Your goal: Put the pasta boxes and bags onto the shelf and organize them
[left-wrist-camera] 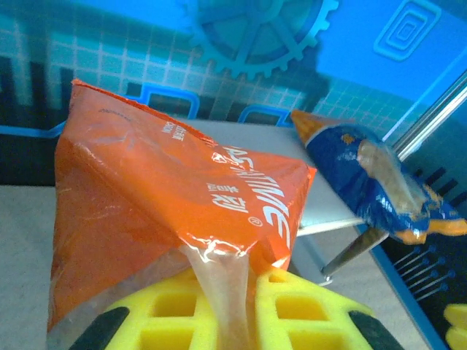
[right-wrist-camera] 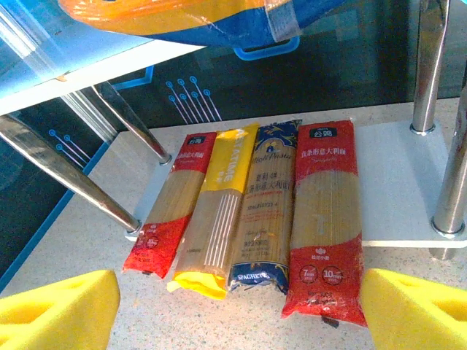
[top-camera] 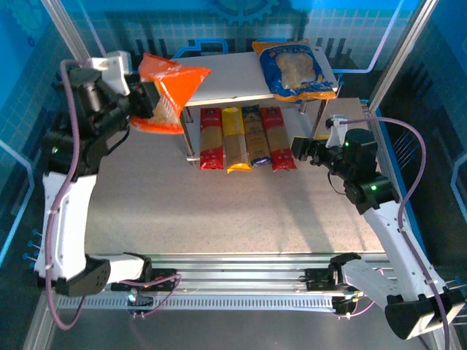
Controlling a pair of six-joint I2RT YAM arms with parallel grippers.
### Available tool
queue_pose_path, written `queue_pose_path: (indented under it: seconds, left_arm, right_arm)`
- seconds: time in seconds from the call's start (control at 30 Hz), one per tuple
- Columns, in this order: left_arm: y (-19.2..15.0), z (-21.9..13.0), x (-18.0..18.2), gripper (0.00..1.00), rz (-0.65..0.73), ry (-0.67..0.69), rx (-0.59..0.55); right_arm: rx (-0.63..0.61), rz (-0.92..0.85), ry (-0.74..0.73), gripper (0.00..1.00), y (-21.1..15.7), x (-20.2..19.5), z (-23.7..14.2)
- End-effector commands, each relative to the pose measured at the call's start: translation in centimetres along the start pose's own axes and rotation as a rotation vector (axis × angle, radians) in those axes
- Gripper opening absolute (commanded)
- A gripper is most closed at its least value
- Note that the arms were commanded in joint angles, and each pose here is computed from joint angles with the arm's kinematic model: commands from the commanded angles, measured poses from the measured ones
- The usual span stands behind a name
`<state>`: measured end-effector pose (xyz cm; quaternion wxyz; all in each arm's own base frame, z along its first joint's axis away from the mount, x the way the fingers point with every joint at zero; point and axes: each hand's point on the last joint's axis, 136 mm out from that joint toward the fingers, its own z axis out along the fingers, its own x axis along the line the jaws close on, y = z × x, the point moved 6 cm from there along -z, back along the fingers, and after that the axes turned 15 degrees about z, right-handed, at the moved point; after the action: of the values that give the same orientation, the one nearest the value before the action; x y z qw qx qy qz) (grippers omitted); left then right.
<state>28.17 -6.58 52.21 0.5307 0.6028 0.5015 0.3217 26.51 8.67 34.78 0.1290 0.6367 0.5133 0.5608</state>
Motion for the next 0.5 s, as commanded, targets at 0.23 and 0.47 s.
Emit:
queue_pose_path:
  seconds: [0.23, 0.47]
  left_arm:
    - [7.4, 3.7, 0.5, 0.0, -0.076, -0.018, -0.404]
    - [8.3, 6.6, 0.0, 0.0, -0.116, -0.054, -0.437]
  right_arm:
    - [-0.012, -0.004, 0.02, 0.86, 1.2, 1.0, 0.0]
    - [-0.003, -0.009, 0.029, 0.86, 1.2, 1.1, 0.7]
